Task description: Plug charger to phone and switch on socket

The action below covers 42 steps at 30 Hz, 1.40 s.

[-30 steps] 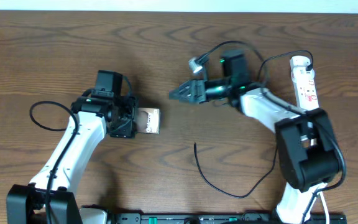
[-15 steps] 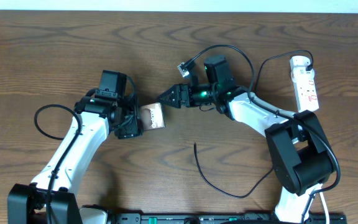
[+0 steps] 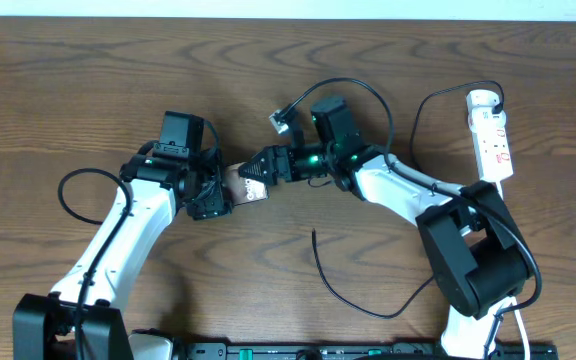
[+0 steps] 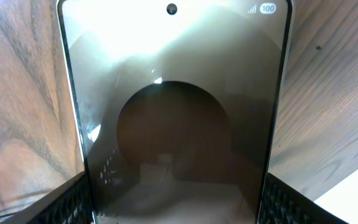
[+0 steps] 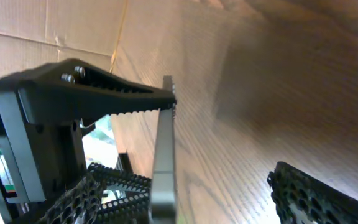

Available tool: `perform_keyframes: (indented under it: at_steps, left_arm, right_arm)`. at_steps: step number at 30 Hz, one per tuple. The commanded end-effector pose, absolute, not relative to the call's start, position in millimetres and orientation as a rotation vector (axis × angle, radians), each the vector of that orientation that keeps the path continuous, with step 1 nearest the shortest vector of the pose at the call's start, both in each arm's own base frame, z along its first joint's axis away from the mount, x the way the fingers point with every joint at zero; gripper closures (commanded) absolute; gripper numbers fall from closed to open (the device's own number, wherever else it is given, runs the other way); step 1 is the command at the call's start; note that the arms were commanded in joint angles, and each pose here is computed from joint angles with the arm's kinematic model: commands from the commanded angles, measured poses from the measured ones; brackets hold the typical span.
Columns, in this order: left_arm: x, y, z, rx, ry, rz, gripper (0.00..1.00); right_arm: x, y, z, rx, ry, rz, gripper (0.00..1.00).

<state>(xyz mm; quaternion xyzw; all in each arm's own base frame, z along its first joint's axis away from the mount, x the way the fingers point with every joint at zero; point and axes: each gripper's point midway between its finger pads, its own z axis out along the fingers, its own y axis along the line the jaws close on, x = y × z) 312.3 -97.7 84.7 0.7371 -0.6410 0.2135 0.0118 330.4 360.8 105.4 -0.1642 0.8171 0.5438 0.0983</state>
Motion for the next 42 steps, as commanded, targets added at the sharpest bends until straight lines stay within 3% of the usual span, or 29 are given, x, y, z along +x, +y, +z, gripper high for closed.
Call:
perform_keyframes:
  at_steps: [1, 11, 16, 18, 24, 28, 38, 42]
  left_arm:
    - [312.5, -105.6, 84.3, 2.278, -1.977, 0.687, 0.93]
    - [313.8, -127.9, 88.0, 2.246, -1.985, 0.734, 0.93]
    - [314.2, -130.9, 88.7, 2.243, -1.984, 0.742, 0.93]
    - [314.1, -131.0, 88.7, 2.243, -1.983, 0.742, 0.93]
    - [314.2, -130.9, 88.7, 2.243, -1.984, 0.742, 0.93]
    - [314.2, -130.9, 88.7, 2.243, -1.984, 0.742, 0.93]
    - [314.2, -130.9, 88.7, 2.243, -1.984, 0.742, 0.93]
    - [314.1, -130.9, 88.7, 2.238, -1.991, 0.742, 0.93]
  right_arm:
    - [324.8, 370.2, 109.8, -0.51, 2.414, 1.617, 0.14]
    - [311.7, 383.6, 107.5, -0.55, 2.424, 1.606, 0.2]
    - [309.5, 386.8, 106.1, -0.554, 2.428, 1.592, 0.28]
    - [308.9, 387.4, 106.0, -0.556, 2.428, 1.591, 0.36]
    - [308.3, 387.8, 106.0, -0.558, 2.428, 1.592, 0.72]
    - [308.3, 387.8, 106.0, -0.558, 2.429, 1.592, 0.85]
    - [308.3, 387.8, 106.0, -0.558, 2.428, 1.593, 0.98]
    - [308.6, 387.6, 106.0, -0.557, 2.428, 1.592, 0.99]
